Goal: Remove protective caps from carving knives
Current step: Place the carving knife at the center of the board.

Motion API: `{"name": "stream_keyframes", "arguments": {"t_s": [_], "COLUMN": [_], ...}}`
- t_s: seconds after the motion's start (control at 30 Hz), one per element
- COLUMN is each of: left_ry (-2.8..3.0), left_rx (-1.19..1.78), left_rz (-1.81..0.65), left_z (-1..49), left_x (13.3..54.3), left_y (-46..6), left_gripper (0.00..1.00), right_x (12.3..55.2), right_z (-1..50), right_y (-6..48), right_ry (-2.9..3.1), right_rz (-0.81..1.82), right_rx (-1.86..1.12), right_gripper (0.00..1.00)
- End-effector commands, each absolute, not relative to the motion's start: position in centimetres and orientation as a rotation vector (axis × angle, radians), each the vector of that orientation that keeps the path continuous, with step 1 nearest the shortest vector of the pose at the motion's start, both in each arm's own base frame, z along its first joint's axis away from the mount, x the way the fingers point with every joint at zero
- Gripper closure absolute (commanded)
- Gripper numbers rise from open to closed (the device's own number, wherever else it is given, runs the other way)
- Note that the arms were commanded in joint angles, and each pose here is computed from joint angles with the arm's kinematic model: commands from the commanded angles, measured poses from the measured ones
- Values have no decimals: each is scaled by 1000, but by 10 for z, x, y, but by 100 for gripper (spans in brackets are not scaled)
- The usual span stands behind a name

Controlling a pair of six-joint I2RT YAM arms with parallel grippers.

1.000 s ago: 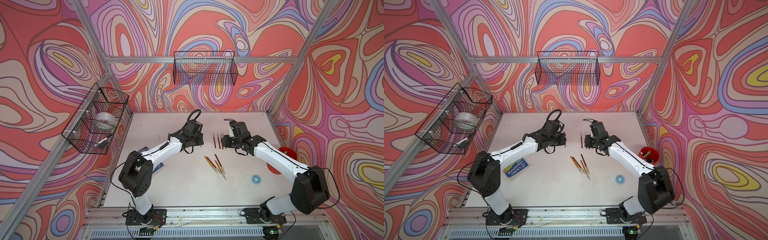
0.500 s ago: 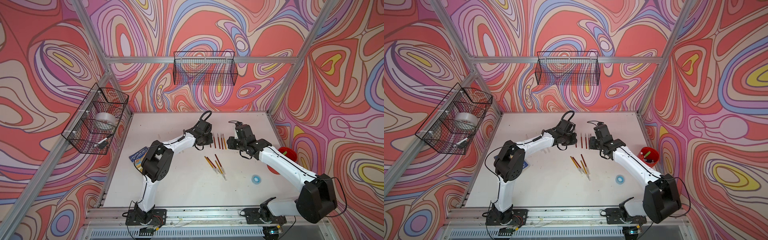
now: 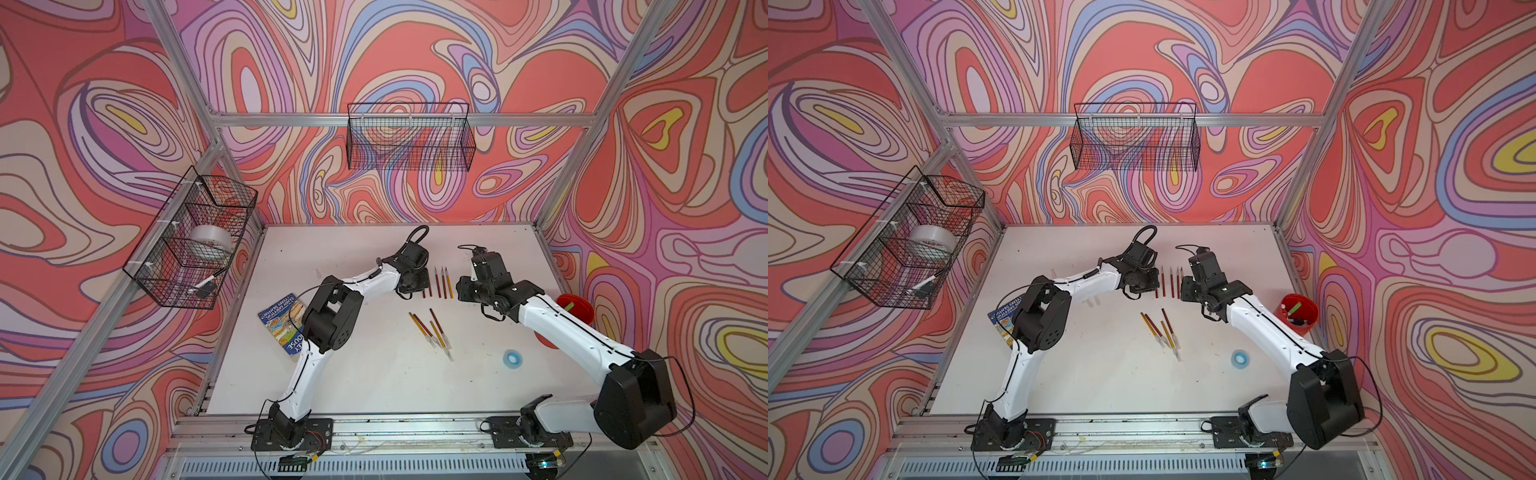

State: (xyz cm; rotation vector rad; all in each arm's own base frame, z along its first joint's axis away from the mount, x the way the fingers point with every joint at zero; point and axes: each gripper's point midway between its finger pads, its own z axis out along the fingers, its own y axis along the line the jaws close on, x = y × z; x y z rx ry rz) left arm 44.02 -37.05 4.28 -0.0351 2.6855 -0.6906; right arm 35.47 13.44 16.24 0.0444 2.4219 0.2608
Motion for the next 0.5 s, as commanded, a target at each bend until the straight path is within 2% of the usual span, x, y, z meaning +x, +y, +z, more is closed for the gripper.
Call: {"name": "stream_keyframes", "arguments": {"t_s": [0.0,0.1,0.47], "left_ry": [2722,2732,2745], "left_rx": [-56,-63,-66], "left_rz": [-675,-667,-619], "left_z": [34,28,19], "left_x": [438,438,439], "left_y": [-373,-372,-368], "left_gripper": [100,95,88], "right_x": [351,351,349], "right_z": [163,161,165], "right_y": [125,124,122], "right_ry": [2417,2420,2412], "right_rz": [222,215,214], "right_rx": [48,48,53], "right_gripper": [62,62,61]}}
